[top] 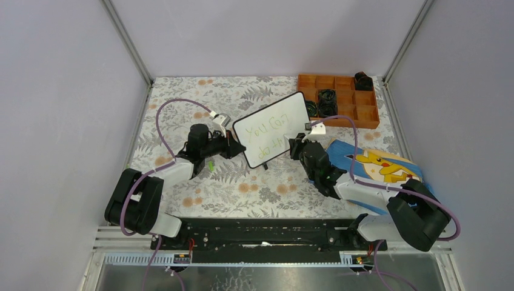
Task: Write a sentence on the whiteboard
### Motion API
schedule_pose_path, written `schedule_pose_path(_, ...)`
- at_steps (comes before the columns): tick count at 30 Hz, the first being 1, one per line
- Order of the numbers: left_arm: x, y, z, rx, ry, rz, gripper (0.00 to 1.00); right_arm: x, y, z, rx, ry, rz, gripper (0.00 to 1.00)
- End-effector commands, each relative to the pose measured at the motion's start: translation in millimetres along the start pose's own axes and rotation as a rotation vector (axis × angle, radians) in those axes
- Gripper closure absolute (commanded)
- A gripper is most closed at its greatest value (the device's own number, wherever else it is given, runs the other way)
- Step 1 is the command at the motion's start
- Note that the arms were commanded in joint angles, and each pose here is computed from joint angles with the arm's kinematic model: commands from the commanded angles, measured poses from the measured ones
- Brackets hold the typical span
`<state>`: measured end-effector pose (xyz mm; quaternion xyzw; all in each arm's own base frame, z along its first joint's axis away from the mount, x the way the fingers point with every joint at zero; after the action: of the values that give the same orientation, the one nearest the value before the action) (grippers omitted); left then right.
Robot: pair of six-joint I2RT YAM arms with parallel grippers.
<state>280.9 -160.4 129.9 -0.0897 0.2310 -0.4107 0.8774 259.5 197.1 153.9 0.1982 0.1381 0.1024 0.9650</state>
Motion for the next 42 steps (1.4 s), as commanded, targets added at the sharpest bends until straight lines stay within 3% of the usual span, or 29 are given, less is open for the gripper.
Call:
schedule_pose_path(1, -3, 12, -37, -0.004, 0.156, 0.088, 1.00, 8, 11, 19, 0.046, -0.067, 0.031, 1.00)
schedule_pose_path(42, -2, 13, -38, -0.008, 0.158, 0.092, 1.00, -12, -5, 8, 0.052, -0.007, 0.010, 1.00)
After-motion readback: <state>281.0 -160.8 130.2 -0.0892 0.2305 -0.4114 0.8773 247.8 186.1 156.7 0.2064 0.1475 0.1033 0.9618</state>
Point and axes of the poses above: each gripper's point midway between its finger pads, its own x axis out along the fingers, its own y axis along the line the jaws close on, z = x × y, the point moved 7 cm from there along -x, back along the fingers, and after that the axes turned 8 degrees about x, right-handed, at the moved point
